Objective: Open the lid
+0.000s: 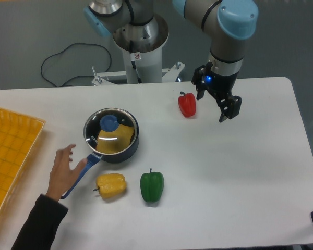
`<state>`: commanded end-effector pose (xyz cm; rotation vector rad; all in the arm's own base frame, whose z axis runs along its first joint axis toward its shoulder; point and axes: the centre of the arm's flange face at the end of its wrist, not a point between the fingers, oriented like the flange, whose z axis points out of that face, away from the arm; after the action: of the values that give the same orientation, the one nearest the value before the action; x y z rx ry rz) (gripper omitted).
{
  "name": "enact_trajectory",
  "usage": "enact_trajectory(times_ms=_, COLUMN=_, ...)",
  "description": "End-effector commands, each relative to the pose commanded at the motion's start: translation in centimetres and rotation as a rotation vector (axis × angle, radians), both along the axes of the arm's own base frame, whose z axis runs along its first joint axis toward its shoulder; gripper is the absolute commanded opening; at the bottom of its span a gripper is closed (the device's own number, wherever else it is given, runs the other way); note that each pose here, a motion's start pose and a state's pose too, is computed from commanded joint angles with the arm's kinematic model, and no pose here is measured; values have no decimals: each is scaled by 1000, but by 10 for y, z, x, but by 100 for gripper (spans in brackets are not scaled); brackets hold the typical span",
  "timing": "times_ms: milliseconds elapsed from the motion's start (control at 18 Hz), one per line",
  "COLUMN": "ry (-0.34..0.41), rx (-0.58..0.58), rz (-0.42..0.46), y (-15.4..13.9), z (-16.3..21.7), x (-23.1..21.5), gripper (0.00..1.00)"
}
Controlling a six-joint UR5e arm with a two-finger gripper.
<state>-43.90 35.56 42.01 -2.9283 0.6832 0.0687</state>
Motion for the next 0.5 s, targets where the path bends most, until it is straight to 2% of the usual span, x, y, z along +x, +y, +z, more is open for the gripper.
enact_trajectory(times_ms=500, ry=-7, rx=6, rz=5, y=3, z=1, x=5, gripper=100)
